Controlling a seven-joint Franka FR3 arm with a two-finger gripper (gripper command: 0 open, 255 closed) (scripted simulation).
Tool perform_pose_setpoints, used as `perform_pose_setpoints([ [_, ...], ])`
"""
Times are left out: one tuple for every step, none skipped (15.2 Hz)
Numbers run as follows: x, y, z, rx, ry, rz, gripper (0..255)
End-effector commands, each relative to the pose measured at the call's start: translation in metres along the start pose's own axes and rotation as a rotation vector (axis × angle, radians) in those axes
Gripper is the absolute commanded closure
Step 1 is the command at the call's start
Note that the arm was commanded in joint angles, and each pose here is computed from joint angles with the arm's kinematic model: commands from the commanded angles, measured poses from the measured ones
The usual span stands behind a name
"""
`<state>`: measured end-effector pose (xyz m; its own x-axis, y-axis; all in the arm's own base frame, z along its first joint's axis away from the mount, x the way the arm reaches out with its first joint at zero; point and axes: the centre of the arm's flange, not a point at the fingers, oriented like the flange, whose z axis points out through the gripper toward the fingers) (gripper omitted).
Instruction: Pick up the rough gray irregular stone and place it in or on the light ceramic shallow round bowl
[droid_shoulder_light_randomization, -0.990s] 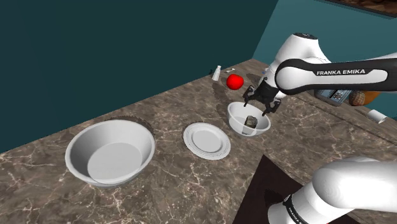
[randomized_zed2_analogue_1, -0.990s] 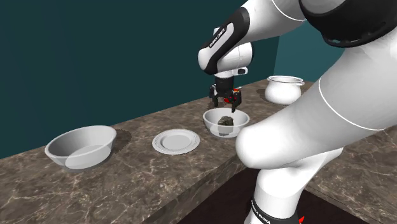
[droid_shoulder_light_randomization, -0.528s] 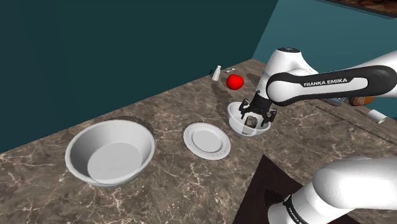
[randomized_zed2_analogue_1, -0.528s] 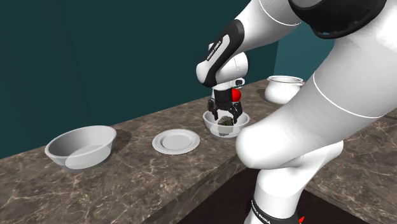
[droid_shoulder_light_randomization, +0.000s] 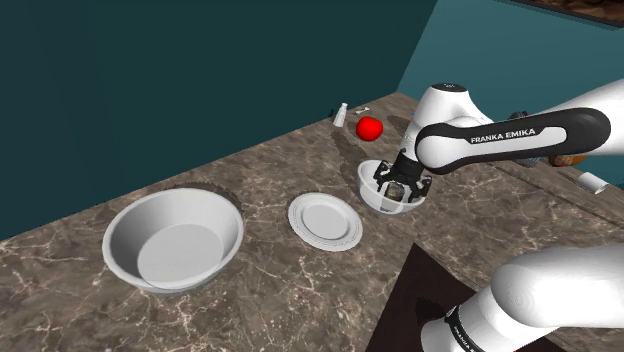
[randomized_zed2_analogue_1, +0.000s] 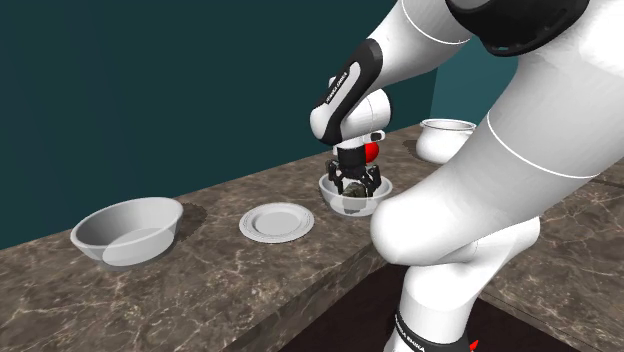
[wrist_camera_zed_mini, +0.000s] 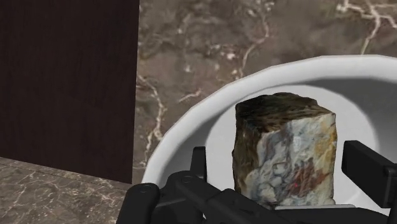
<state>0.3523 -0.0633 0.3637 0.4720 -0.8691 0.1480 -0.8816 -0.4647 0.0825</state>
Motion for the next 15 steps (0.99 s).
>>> perform_pose_setpoints([
  [0.0,0.0,0.0,0.0,0.0,0.0,0],
  [0.0,0.0,0.0,0.0,0.0,0.0,0],
  [0.0,0.0,0.0,0.0,0.0,0.0,255],
  [0.0,0.0,0.0,0.0,0.0,0.0,255],
  [0.0,0.0,0.0,0.0,0.0,0.0,255],
  [0.0,0.0,0.0,0.0,0.0,0.0,255],
  [0.0,0.0,0.0,0.0,0.0,0.0,255],
  [0.0,0.0,0.0,0.0,0.0,0.0,255],
  [0.0,0.0,0.0,0.0,0.0,0.0,255],
  [0.0,0.0,0.0,0.0,0.0,0.0,255],
  [0.0,0.0,0.0,0.0,0.0,0.0,255],
  [0.0,0.0,0.0,0.0,0.0,0.0,255],
  [0.001,0.0,-0.005,0.0,0.0,0.0,255],
  [0.002,0.001,-0.01,0.0,0.0,0.0,255],
  [0.002,0.001,-0.016,0.0,0.0,0.0,255],
])
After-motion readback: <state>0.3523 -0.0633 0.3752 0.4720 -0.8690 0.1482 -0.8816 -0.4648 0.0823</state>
